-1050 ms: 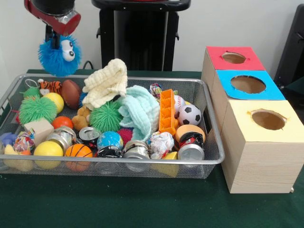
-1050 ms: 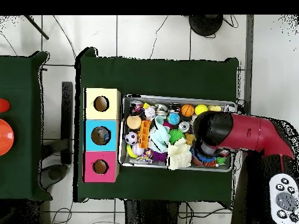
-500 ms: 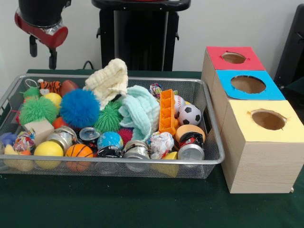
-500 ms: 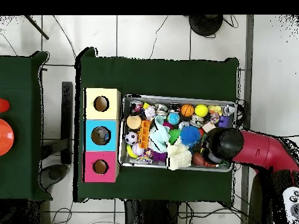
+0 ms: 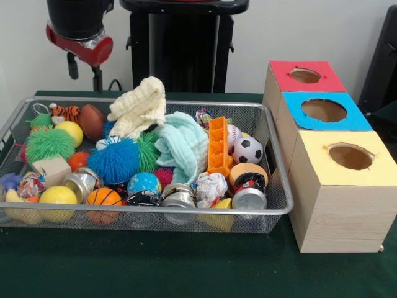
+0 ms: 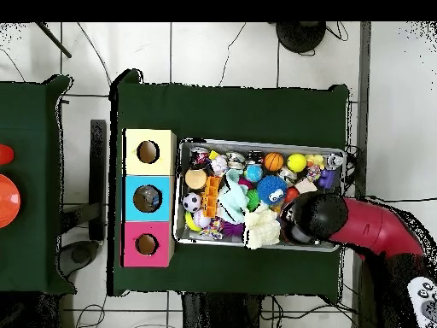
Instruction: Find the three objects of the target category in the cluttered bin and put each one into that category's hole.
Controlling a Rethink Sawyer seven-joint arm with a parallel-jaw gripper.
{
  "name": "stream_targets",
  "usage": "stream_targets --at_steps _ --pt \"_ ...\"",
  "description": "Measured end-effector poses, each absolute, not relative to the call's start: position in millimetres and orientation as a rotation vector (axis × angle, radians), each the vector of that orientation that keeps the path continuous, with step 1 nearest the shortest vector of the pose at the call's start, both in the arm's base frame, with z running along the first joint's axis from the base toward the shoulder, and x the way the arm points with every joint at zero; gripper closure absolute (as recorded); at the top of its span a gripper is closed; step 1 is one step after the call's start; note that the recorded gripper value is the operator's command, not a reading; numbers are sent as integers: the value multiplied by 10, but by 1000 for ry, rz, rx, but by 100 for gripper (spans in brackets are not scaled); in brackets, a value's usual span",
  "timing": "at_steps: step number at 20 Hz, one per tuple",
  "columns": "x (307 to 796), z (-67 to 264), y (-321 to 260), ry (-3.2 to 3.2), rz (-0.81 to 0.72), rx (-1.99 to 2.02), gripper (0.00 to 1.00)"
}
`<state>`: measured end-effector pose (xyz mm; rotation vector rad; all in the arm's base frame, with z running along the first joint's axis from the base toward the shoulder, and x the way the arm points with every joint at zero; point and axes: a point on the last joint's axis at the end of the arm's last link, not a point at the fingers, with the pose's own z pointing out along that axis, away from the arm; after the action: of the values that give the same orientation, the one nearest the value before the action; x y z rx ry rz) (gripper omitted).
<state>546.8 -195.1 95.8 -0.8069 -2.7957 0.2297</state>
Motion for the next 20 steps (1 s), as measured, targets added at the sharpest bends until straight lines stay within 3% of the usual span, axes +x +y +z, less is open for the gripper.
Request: stream_targets --at_steps 12,20 --pt "5557 815 -1693 -2871 15 -859 0" --pt "5567 496 -1539 -3059 -80 -909 0"
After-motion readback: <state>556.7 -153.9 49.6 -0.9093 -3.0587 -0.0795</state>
